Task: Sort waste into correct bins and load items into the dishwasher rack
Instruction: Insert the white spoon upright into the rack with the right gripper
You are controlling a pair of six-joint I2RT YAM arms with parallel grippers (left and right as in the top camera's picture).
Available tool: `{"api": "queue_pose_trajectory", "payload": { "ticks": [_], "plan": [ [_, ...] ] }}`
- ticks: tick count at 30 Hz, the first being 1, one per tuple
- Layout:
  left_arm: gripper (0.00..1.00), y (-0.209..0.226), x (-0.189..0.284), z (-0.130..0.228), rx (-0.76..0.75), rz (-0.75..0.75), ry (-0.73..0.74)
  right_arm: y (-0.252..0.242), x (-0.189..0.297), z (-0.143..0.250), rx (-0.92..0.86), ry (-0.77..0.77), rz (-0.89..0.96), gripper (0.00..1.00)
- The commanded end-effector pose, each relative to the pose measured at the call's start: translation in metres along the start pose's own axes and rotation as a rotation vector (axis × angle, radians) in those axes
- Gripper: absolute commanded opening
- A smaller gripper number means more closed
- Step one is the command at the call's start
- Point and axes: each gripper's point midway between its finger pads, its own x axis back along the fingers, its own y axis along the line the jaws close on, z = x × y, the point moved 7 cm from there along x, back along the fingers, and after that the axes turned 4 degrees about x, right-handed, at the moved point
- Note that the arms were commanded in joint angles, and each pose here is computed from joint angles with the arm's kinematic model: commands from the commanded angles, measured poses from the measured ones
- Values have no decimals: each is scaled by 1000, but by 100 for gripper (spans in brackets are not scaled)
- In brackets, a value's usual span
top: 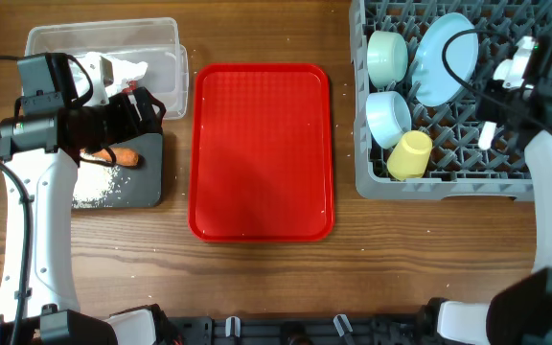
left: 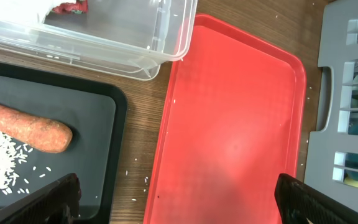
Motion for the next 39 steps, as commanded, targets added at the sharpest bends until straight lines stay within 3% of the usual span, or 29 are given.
{"api": "queue_pose_trajectory", "payload": {
  "ticks": [1,4,10,15,23,39],
  "plan": [
    [100,-1,5,-5,-2,-5,-25,4,-18,0,41,30,-45,5],
    [100,-1,5,-5,-2,-5,-25,6,-32,5,46,67,-54,9],
    [100,-1,5,-5,-2,-5,-25,13,-46,10,44,100,-117,38],
    [100,-1,5,-5,-2,-5,-25,14,-45,9,23,94,-128,48],
    [100,-1,5,-5,-2,-5,-25,23,-32,2,-2,48,-220,52],
    [100,-1,5,-5,-2,-5,-25,67,70,-19,66,-207,-597,54]
  ]
}}
